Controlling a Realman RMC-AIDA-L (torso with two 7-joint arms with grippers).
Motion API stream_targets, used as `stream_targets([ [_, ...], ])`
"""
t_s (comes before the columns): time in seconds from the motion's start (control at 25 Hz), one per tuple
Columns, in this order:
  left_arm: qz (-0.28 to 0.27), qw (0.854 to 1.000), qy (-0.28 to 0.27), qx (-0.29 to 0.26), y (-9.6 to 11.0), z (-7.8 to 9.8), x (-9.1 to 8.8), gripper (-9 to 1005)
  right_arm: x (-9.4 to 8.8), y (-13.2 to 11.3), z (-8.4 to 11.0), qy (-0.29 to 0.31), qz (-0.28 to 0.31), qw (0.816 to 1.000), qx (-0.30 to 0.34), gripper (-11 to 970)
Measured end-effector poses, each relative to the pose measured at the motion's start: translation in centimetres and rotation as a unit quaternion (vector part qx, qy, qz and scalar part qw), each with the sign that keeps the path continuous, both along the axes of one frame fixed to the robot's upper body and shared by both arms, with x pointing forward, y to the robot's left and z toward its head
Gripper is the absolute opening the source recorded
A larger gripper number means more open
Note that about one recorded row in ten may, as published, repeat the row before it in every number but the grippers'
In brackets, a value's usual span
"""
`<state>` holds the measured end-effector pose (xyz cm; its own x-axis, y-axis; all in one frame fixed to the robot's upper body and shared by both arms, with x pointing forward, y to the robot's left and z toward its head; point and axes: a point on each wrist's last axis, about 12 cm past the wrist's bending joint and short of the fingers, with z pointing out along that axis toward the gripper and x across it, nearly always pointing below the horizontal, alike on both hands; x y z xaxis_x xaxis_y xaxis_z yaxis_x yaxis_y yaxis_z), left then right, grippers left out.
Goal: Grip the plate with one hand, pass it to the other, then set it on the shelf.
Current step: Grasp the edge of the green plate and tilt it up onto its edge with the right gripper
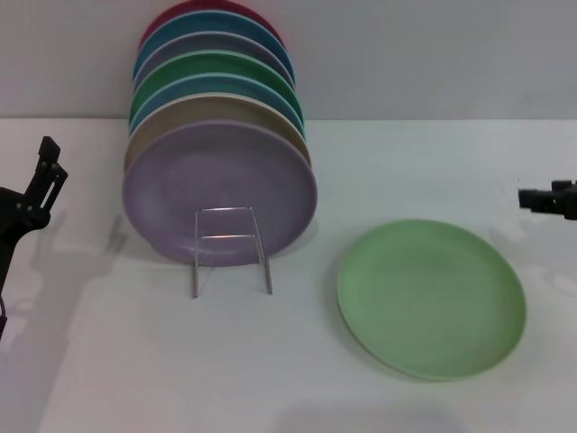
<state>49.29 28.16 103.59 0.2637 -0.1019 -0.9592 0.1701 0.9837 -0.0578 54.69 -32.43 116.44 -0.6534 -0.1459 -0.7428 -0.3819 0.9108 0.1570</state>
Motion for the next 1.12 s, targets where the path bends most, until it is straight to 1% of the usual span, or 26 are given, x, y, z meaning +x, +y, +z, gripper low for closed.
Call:
stream_targets([
  [0.04,-0.001,1.000,0.000,-0.001,-0.1,0.0,0.0,858,0.3,0.0,0.6,0.022,0.014,1.000,-0.011,545],
  [0.08,-0.002,1.000,-0.001,-0.004,-0.2,0.1,0.1,858,0.3,0.0,0.6,0.022,0.014,1.000,-0.011,545],
  [0.16,-0.004,1.000,-0.002,-0.009,-0.5,0.1,0.1,858,0.6,-0.1,1.2,0.053,0.027,0.998,-0.020,545],
  [0.2,-0.004,1.000,-0.002,-0.011,-0.5,0.1,0.0,858,0.6,-0.1,1.2,0.053,0.027,0.998,-0.020,545],
  [0.24,-0.003,1.000,-0.003,-0.013,-0.5,0.1,-0.1,858,0.6,-0.1,1.4,0.073,0.031,0.997,-0.025,545],
  [0.4,-0.002,1.000,-0.007,-0.019,-0.6,0.1,-0.4,858,0.4,-0.2,1.5,0.095,0.031,0.995,-0.023,546],
  [0.52,0.004,1.000,-0.010,-0.024,-0.4,0.2,-0.6,858,0.2,-0.1,1.3,0.117,0.031,0.993,-0.015,546],
  [0.6,0.026,0.999,-0.013,-0.022,0.5,0.3,-0.5,858,0.0,-0.1,0.9,0.130,0.023,0.991,-0.004,546],
  [0.64,0.026,0.999,-0.013,-0.022,0.5,0.3,-0.5,858,0.0,-0.1,0.9,0.130,0.023,0.991,-0.004,545],
  [0.72,0.040,0.999,-0.013,-0.018,1.3,0.3,-0.4,858,-0.2,-0.1,0.1,0.149,0.015,0.989,0.009,545],
  [0.88,0.045,0.999,-0.014,-0.014,1.6,0.3,-0.5,858,-0.4,-0.1,-0.6,0.165,0.009,0.986,0.021,544],
  [1.12,0.046,0.999,-0.015,-0.011,1.8,0.3,-0.5,858,-0.2,-0.2,-0.7,0.176,-0.003,0.984,0.020,544],
])
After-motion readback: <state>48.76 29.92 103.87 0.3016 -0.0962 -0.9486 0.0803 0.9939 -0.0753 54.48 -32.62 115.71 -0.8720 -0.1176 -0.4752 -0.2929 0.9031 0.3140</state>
